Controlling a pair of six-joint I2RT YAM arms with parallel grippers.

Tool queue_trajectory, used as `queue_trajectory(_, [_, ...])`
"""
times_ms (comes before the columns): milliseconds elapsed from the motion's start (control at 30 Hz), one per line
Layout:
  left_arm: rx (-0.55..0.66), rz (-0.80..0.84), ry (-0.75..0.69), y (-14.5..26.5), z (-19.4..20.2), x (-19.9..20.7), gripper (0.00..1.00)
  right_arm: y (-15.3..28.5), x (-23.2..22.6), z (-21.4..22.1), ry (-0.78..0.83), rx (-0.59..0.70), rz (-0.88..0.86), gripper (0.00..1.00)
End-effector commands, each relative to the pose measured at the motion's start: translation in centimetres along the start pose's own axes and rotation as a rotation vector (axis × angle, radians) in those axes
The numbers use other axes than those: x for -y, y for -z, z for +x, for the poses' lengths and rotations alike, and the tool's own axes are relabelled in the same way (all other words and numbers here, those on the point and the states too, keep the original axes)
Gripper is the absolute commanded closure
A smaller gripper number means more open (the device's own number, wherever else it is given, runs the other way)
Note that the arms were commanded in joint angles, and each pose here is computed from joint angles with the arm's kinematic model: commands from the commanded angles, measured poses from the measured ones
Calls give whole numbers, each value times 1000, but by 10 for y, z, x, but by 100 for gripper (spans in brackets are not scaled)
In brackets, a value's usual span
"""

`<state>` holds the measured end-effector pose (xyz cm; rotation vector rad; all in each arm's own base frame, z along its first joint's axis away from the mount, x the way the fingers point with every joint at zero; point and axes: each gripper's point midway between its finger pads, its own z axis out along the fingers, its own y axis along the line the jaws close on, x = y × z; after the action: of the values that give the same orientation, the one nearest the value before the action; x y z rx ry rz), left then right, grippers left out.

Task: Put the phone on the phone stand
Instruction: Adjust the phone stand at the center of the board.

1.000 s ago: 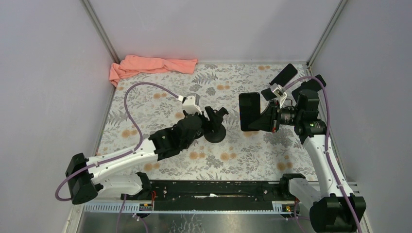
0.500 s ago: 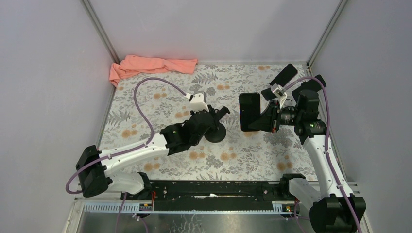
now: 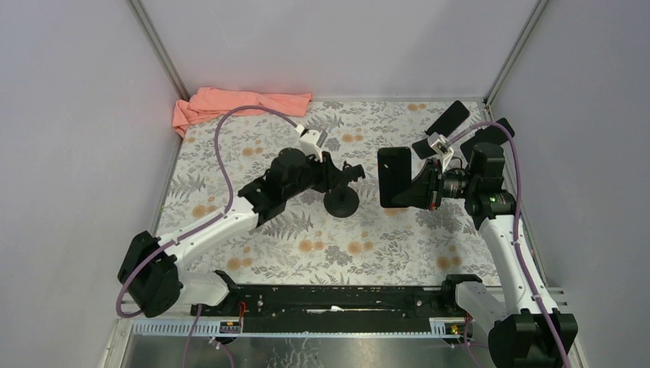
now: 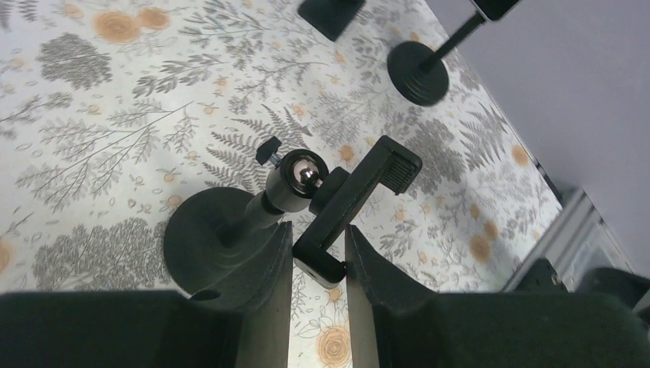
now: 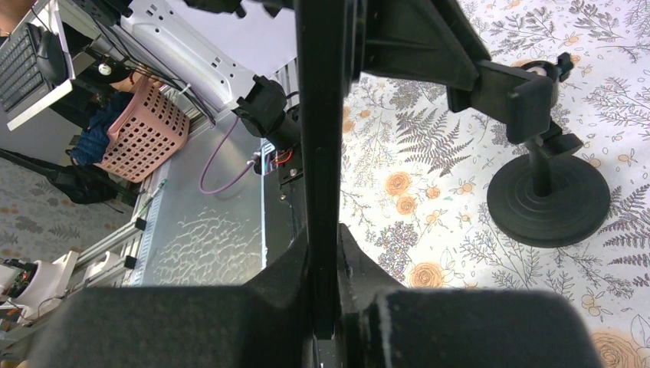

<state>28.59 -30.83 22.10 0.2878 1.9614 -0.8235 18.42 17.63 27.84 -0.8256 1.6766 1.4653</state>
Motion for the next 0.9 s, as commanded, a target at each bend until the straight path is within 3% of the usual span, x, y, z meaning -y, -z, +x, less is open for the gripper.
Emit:
queue_trajectory(0, [-55, 328, -103, -7, -14, 34, 80, 2, -5, -8, 82, 11, -7, 100])
queue_trajectory(233, [-200, 454, -119, -30, -14, 24, 81, 2, -4, -7, 94, 9, -2, 100])
queue_trajectory(467, [-135, 424, -92, -36, -30, 0, 82, 2, -3, -7, 100, 8, 1, 100])
queue_trajectory(867, [-199, 142, -170, -17, -23, -59, 82, 1, 1, -8, 80, 2, -1, 100])
